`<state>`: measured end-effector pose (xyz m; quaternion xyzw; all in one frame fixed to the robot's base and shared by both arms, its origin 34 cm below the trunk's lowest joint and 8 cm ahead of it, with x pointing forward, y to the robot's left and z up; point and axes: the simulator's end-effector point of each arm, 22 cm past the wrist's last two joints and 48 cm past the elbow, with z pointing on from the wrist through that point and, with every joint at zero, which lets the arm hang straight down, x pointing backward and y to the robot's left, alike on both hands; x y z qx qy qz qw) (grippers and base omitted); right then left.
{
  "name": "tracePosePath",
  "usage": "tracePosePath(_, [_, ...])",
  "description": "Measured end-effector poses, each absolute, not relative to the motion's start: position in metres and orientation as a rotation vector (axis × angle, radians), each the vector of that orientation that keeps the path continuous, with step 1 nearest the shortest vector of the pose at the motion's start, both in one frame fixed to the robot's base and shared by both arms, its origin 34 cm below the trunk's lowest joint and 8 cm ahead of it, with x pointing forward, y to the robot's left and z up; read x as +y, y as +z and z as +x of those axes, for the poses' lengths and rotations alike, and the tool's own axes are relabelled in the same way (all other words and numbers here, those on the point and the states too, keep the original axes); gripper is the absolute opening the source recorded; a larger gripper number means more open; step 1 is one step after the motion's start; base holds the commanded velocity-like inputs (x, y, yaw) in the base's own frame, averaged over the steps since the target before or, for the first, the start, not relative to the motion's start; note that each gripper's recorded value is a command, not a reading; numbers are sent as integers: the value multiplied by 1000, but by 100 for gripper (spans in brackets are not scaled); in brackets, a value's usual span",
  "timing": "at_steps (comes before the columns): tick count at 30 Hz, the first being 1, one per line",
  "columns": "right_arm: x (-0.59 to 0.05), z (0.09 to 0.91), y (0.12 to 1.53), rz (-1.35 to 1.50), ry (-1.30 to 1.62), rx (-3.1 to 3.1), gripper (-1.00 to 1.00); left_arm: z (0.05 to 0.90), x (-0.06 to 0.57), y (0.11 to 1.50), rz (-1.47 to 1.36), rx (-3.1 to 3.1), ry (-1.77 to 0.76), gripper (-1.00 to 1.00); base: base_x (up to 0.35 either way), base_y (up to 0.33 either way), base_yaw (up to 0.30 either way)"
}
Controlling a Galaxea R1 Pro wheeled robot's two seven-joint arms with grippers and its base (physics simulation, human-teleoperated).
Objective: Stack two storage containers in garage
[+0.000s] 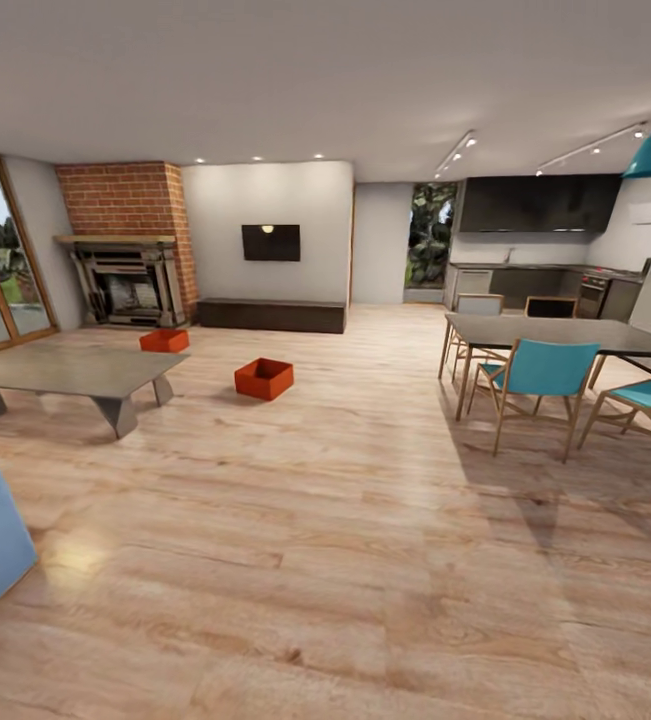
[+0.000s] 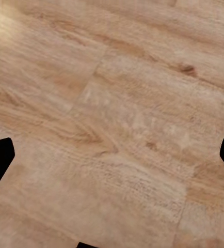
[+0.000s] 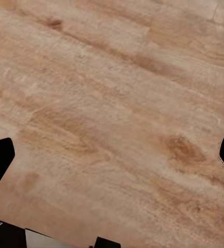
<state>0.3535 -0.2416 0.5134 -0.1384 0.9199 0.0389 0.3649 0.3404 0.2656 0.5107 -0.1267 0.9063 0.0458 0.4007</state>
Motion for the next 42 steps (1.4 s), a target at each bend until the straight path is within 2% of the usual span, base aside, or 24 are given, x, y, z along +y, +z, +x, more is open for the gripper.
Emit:
tracePosePath(6, [-241, 354, 513, -358, 100, 2366, 100, 340, 265, 511, -321, 2292, 114, 100, 325, 0, -174])
tracePosePath(42, [-241, 353, 513, -360, 100, 2365, 100, 340, 265, 511, -319, 2292, 114, 100, 325, -4, -2])
